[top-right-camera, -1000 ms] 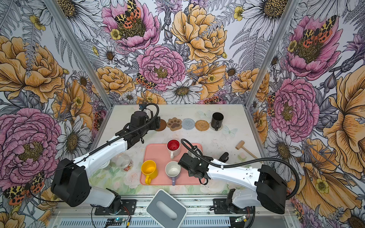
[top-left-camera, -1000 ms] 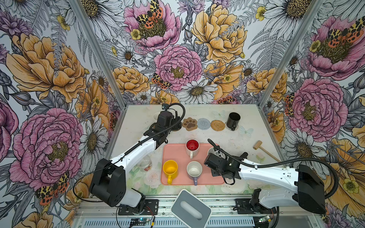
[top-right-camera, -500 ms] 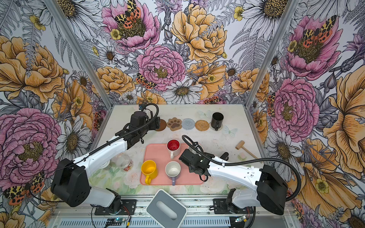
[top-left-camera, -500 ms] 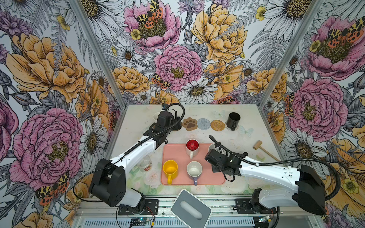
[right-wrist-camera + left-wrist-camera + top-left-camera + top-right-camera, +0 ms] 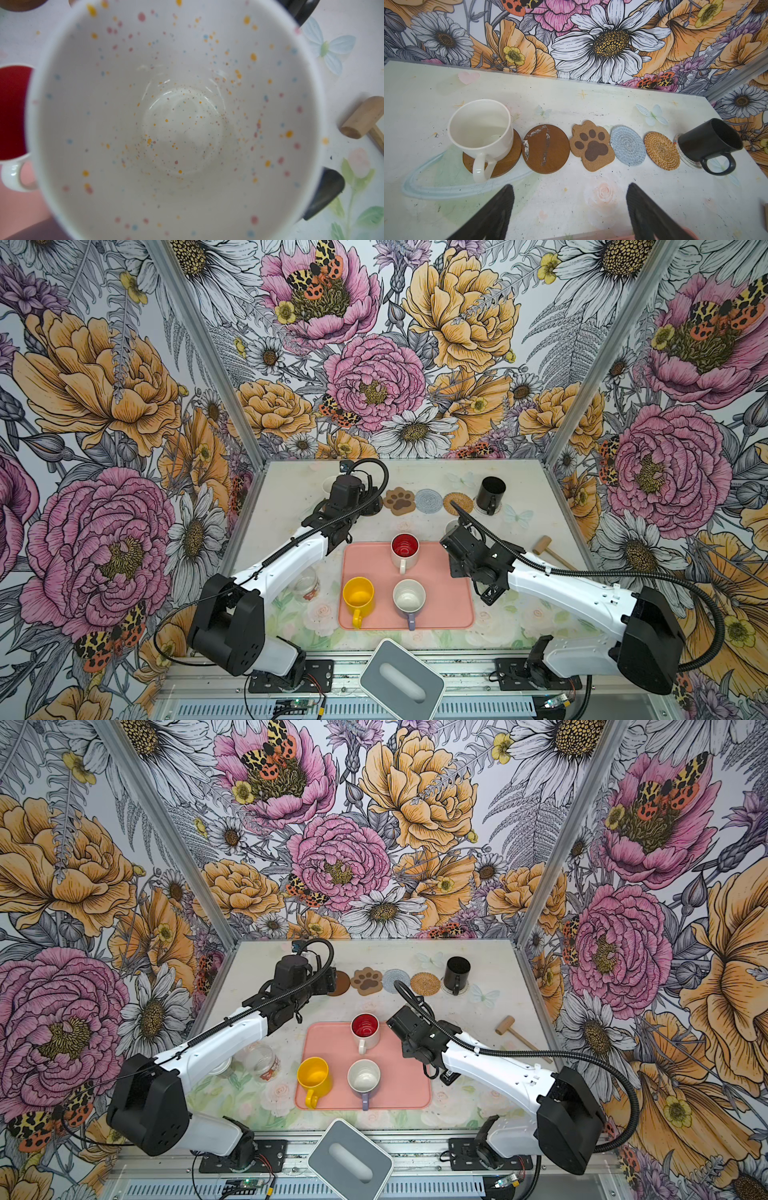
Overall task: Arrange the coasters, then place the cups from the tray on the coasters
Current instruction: 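Lift the speckled mug with the right gripper toward the rattan coaster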
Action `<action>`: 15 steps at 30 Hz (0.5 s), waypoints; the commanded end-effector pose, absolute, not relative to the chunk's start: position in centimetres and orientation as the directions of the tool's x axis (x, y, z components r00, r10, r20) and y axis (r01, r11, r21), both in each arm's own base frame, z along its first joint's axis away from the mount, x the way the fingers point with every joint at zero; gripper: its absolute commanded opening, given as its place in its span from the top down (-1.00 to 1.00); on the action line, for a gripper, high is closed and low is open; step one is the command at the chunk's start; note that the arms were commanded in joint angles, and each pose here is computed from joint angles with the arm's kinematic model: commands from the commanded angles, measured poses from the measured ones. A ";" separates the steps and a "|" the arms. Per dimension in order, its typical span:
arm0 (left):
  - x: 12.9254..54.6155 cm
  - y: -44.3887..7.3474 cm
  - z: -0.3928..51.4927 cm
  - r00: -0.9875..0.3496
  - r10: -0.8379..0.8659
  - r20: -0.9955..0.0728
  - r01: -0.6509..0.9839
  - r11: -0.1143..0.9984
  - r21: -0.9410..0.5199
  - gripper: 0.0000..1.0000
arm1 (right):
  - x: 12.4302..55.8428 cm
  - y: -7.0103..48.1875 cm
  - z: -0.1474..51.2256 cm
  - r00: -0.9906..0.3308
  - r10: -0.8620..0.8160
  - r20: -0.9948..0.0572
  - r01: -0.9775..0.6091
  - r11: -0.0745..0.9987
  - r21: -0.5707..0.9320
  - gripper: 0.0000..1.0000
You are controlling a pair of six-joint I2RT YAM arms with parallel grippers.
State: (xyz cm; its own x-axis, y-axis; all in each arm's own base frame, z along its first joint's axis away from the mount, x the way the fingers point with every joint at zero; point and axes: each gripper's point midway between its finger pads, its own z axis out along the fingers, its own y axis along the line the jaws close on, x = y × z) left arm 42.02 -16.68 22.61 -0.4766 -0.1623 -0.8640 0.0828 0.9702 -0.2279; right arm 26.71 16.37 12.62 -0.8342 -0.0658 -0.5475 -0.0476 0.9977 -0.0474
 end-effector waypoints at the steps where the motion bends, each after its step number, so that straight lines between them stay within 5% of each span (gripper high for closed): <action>1: 41.8 -16.4 23.6 -0.457 -0.195 -0.868 0.086 0.961 -0.262 -0.72 | 31.1 17.7 16.9 -0.734 -0.035 -0.678 -0.055 0.998 0.008 1.00; 15: 42.1 -15.7 23.3 -0.455 -0.205 -0.866 0.070 0.962 -0.264 -0.72 | 39.8 16.2 17.3 -0.707 0.016 -0.707 -0.015 0.999 0.038 1.00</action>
